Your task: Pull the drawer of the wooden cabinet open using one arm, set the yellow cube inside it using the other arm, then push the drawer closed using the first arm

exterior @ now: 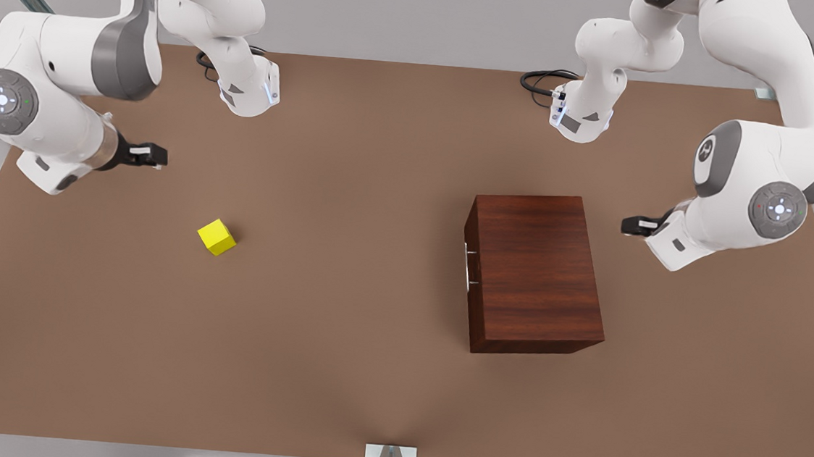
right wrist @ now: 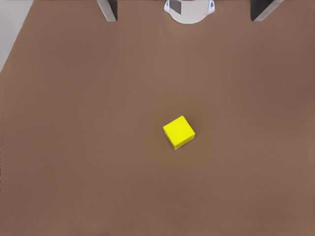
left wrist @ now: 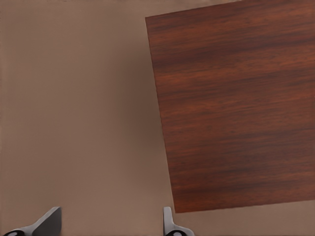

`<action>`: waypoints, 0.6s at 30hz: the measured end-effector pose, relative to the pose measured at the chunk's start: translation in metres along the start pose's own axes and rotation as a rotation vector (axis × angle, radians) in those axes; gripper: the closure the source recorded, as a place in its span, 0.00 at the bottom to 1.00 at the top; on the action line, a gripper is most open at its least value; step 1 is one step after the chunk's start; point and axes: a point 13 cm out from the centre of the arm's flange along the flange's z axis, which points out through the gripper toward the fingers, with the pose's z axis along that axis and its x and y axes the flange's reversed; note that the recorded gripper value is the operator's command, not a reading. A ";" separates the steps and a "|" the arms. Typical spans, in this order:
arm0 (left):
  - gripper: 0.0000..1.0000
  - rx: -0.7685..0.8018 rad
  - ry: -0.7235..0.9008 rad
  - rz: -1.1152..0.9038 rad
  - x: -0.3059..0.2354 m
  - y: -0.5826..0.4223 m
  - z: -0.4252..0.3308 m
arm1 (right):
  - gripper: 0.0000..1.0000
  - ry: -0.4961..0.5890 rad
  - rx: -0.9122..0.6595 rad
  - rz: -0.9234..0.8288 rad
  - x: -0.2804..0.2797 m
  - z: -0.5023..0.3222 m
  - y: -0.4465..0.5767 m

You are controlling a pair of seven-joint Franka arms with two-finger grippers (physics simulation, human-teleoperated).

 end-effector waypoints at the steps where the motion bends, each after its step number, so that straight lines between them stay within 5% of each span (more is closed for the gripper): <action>1: 0.00 -0.001 -0.011 -0.003 -0.002 0.000 -0.001 | 0.00 -0.017 0.001 -0.006 -0.004 0.000 0.001; 3: 0.00 -0.007 -0.018 0.022 -0.009 -0.017 0.002 | 0.00 -0.020 0.005 -0.023 -0.020 0.011 0.006; 8: 0.00 -0.181 -0.045 0.335 -0.056 -0.265 0.069 | 0.00 0.140 -0.016 -0.102 -0.061 0.120 0.028; 12: 0.00 -0.256 -0.083 0.302 -0.081 -0.324 0.119 | 0.00 0.179 -0.035 -0.173 -0.064 0.207 0.037; 18: 0.00 -0.277 -0.167 0.144 -0.089 -0.371 0.144 | 0.00 0.078 -0.043 -0.280 -0.097 0.282 0.043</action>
